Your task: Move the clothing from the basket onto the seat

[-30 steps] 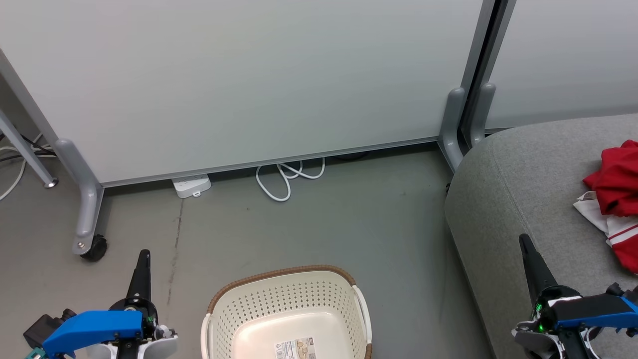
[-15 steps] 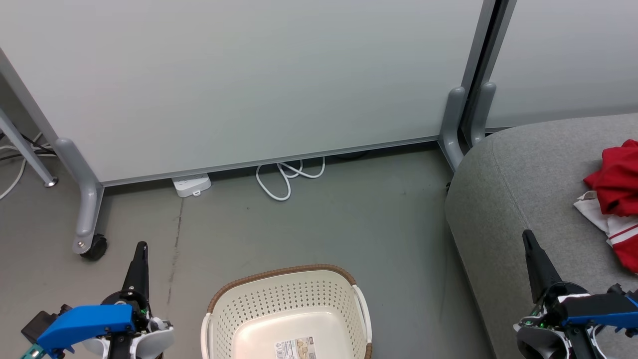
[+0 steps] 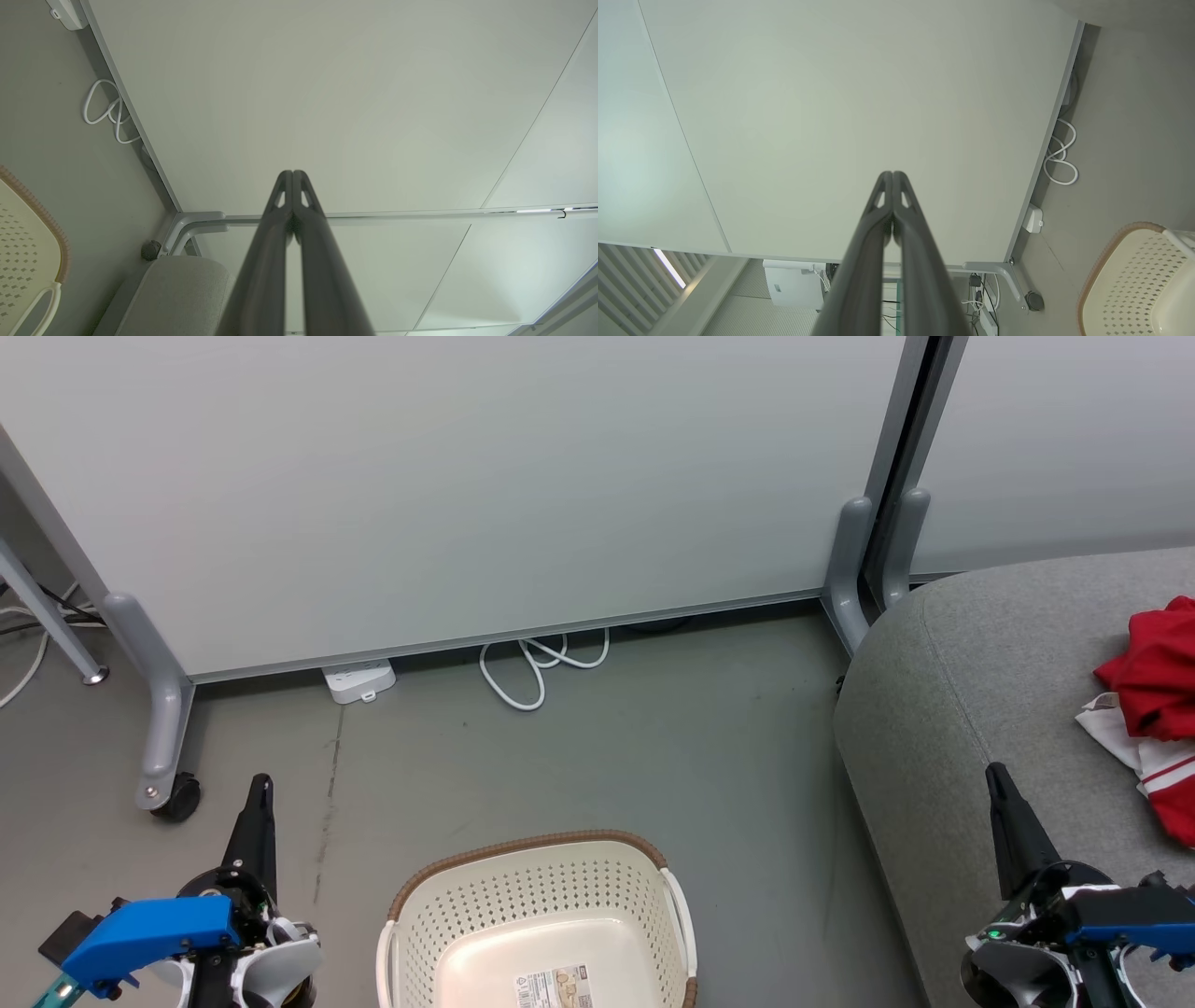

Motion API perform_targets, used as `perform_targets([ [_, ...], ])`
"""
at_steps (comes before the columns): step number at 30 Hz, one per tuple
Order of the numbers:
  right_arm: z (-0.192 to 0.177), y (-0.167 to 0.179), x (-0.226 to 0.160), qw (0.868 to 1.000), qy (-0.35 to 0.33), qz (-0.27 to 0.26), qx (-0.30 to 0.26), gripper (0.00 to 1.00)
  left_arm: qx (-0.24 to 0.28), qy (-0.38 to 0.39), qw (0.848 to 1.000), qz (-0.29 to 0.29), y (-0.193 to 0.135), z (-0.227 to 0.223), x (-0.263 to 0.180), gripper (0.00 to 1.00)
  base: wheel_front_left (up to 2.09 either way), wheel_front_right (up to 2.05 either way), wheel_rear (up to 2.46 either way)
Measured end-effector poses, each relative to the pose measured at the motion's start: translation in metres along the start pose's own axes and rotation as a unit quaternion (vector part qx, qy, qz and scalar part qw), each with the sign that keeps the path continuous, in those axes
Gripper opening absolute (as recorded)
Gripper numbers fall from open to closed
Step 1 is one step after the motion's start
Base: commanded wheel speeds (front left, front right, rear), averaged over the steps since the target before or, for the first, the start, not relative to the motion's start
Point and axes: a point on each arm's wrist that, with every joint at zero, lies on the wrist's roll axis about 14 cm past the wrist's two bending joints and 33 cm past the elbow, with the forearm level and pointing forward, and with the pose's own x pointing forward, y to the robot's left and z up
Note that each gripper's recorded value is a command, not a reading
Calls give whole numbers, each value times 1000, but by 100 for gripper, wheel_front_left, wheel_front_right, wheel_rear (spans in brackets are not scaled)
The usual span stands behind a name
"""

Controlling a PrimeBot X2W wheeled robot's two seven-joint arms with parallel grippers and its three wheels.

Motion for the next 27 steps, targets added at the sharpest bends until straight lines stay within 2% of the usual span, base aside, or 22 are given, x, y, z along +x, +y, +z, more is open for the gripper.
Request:
perform_targets([
  [27,0,0,0,1000,0,0,0,0,0,0,1000,0,0,0,0,0,0,0,0],
])
